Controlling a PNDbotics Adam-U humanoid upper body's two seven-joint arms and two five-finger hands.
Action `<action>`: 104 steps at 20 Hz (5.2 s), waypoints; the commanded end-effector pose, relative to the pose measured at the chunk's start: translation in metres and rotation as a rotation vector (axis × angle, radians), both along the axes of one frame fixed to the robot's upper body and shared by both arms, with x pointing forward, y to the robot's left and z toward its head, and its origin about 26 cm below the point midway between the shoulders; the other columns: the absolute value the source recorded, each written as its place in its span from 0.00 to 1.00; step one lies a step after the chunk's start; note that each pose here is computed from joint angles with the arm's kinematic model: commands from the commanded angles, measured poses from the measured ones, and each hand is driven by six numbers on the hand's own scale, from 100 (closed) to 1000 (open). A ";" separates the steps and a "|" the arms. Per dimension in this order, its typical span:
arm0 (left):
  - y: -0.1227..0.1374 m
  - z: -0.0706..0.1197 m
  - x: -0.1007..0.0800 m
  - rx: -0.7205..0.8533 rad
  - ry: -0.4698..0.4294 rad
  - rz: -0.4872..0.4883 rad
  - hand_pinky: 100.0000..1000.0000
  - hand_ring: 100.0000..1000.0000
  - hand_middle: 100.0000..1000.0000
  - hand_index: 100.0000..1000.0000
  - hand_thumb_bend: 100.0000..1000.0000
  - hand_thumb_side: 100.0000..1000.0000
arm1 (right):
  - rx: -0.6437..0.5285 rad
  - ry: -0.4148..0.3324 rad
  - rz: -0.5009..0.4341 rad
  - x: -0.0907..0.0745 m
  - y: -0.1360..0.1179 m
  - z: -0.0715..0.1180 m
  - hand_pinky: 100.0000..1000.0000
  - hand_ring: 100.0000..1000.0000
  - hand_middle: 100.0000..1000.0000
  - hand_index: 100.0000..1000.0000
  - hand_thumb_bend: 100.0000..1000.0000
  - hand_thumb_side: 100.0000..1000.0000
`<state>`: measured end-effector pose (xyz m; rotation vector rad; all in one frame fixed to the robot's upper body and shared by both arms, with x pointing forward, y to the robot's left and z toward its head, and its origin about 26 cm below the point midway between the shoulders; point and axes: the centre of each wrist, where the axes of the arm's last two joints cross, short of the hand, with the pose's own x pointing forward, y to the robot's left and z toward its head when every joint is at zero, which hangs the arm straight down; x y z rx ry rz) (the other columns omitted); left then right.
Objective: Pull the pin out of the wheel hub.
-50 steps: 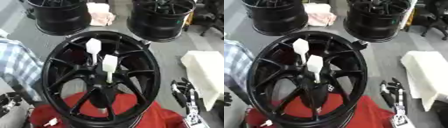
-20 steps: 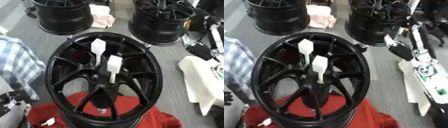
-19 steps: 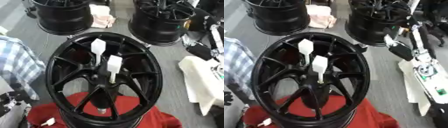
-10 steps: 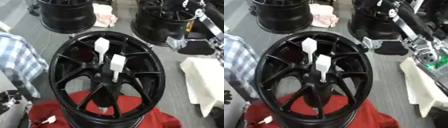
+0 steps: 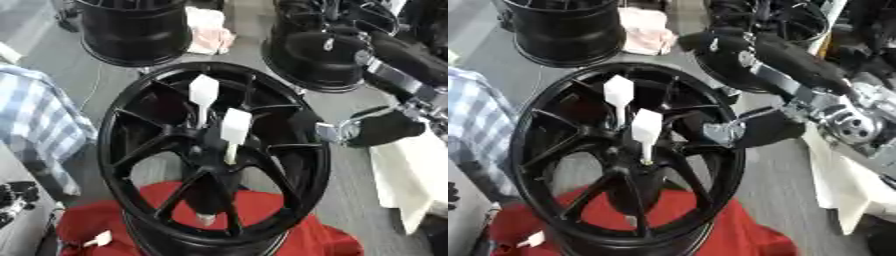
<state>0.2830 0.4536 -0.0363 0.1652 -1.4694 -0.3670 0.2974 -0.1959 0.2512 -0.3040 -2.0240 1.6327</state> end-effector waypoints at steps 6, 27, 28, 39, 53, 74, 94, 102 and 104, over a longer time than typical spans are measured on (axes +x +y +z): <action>0.007 0.014 0.005 0.033 -0.026 -0.007 0.64 0.64 0.59 0.71 0.41 0.46 | -0.017 0.118 0.048 -0.002 0.024 0.019 0.82 0.86 0.84 0.96 0.27 0.46; 0.005 0.012 0.004 0.023 -0.025 -0.009 0.64 0.64 0.59 0.71 0.41 0.46 | -0.264 0.356 0.084 0.049 0.037 0.045 0.79 0.84 0.83 0.96 0.26 0.50; 0.005 0.012 0.004 0.023 -0.025 -0.009 0.64 0.64 0.59 0.71 0.41 0.46 | -0.262 0.361 0.082 0.051 0.037 0.043 0.79 0.84 0.83 0.96 0.26 0.50; 0.005 0.012 0.004 0.022 -0.026 -0.012 0.64 0.64 0.59 0.71 0.41 0.46 | -0.264 0.369 0.050 0.070 0.042 0.027 0.79 0.83 0.82 0.96 0.27 0.50; 0.003 0.013 0.005 0.019 -0.027 -0.019 0.64 0.65 0.59 0.71 0.41 0.46 | -0.336 0.376 0.029 0.083 0.051 0.012 0.78 0.83 0.82 0.95 0.26 0.51; 0.000 0.013 0.007 0.014 -0.029 -0.026 0.64 0.65 0.59 0.71 0.41 0.46 | -0.402 0.396 -0.010 0.105 0.062 -0.019 0.76 0.80 0.80 0.95 0.27 0.50; -0.001 0.015 0.008 0.010 -0.031 -0.028 0.64 0.65 0.59 0.71 0.42 0.46 | -0.428 0.352 -0.044 0.117 0.066 -0.035 0.73 0.76 0.72 0.91 0.25 0.46; -0.001 0.015 0.008 0.010 -0.032 -0.029 0.64 0.65 0.59 0.71 0.41 0.46 | -0.423 0.335 -0.041 0.117 0.069 -0.041 0.65 0.63 0.61 0.84 0.20 0.41; -0.001 0.015 0.008 0.010 -0.032 -0.029 0.64 0.64 0.59 0.71 0.42 0.46 | -0.420 0.325 -0.040 0.117 0.070 -0.041 0.63 0.59 0.58 0.81 0.19 0.40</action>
